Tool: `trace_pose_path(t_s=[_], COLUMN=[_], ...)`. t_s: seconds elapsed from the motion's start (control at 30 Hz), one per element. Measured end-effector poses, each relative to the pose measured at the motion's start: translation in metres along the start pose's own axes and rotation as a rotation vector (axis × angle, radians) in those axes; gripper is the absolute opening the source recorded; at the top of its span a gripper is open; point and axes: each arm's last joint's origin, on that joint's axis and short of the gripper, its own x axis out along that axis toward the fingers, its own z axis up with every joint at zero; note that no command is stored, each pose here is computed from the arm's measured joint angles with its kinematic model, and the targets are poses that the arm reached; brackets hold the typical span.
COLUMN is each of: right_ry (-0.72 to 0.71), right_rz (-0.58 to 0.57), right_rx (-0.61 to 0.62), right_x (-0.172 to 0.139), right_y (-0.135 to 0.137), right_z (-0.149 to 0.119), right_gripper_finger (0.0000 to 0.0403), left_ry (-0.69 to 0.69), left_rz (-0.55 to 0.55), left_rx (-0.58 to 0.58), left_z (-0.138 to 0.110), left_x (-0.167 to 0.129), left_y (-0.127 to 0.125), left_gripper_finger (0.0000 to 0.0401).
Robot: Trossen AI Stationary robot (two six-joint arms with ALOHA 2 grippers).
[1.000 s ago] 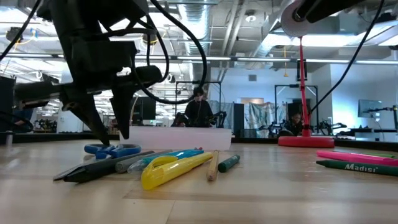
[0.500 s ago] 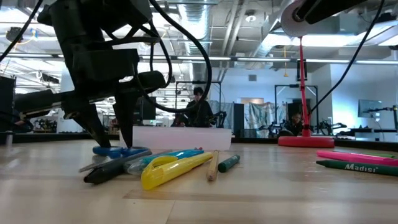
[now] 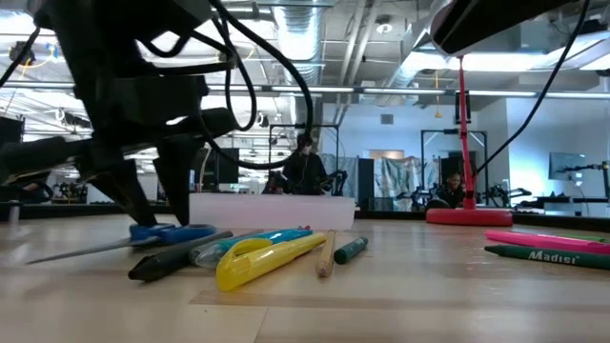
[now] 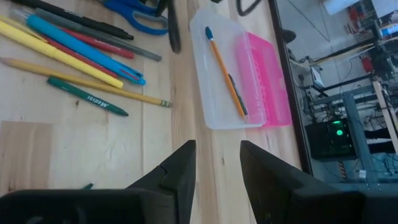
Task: Pick & place school supplies into a supply box
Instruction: Put the blue scissors into the pink supply box
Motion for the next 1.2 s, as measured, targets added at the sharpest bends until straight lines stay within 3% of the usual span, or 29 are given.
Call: trace_pose_path(t_s=[0.5, 0.73, 0.93, 1.2], right_ry=[-0.002, -0.002, -0.012, -0.016], right_rz=[0.001, 0.001, 0.007, 0.009], right_rx=[0.002, 0.003, 0.011, 0.017], right_x=[0.0, 0.0, -0.001, -0.001], right_y=[0.0, 0.0, 0.001, 0.002], right_z=[0.0, 0.0, 0.001, 0.002], right_gripper_finger=[0.0118, 0.0118, 0.0118, 0.0118], left_ry=[0.102, 0.093, 0.103, 0.1], left_rz=[0.033, 0.112, 0.055, 0.074], left_rx=[-0.152, -0.096, -0.008, -0.011], left_z=[-0.006, 0.0, 0.006, 0.007], left_x=[-0.015, -0.024, -0.031, -0.03], left_y=[-0.046, -0.059, -0.059, -0.052], left_gripper_finger=[0.0125, 0.0125, 0.0126, 0.0126])
